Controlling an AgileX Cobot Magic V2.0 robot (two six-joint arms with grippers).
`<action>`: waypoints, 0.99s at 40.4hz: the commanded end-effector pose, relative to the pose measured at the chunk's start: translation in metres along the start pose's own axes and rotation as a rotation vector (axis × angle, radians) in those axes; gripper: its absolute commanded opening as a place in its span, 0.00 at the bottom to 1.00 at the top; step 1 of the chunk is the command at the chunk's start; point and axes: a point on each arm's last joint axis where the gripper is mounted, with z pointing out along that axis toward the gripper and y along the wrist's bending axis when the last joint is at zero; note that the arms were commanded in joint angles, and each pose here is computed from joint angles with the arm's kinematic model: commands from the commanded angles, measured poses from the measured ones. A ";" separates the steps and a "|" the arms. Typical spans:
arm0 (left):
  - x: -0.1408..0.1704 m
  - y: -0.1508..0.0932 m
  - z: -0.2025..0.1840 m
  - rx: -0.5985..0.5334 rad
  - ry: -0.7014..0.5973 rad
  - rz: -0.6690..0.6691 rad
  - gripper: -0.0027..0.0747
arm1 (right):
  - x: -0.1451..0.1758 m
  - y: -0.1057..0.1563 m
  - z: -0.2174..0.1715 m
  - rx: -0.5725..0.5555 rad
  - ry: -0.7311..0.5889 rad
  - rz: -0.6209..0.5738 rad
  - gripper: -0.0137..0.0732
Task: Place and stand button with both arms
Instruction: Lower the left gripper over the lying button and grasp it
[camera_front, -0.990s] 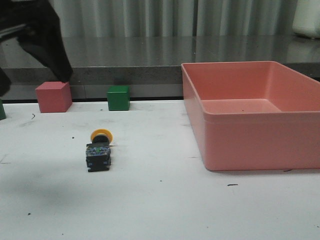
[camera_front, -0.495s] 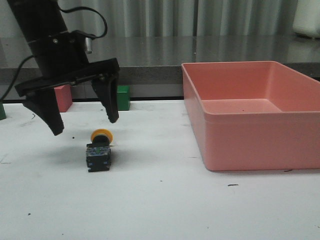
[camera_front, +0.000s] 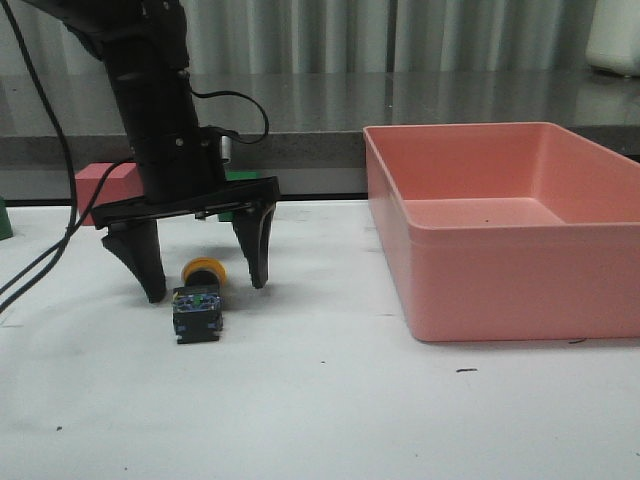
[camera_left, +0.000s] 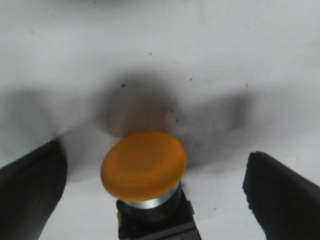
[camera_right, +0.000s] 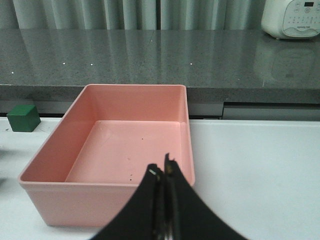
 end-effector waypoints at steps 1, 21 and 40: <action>0.006 -0.009 -0.022 0.013 -0.003 0.006 0.93 | -0.014 0.000 -0.001 0.006 -0.094 -0.019 0.09; 0.009 -0.012 -0.033 0.010 -0.029 0.020 0.25 | -0.014 0.000 -0.001 0.006 -0.094 -0.019 0.09; 0.028 -0.012 -0.108 -0.021 -0.480 0.150 0.25 | -0.014 0.000 -0.001 0.006 -0.094 -0.019 0.09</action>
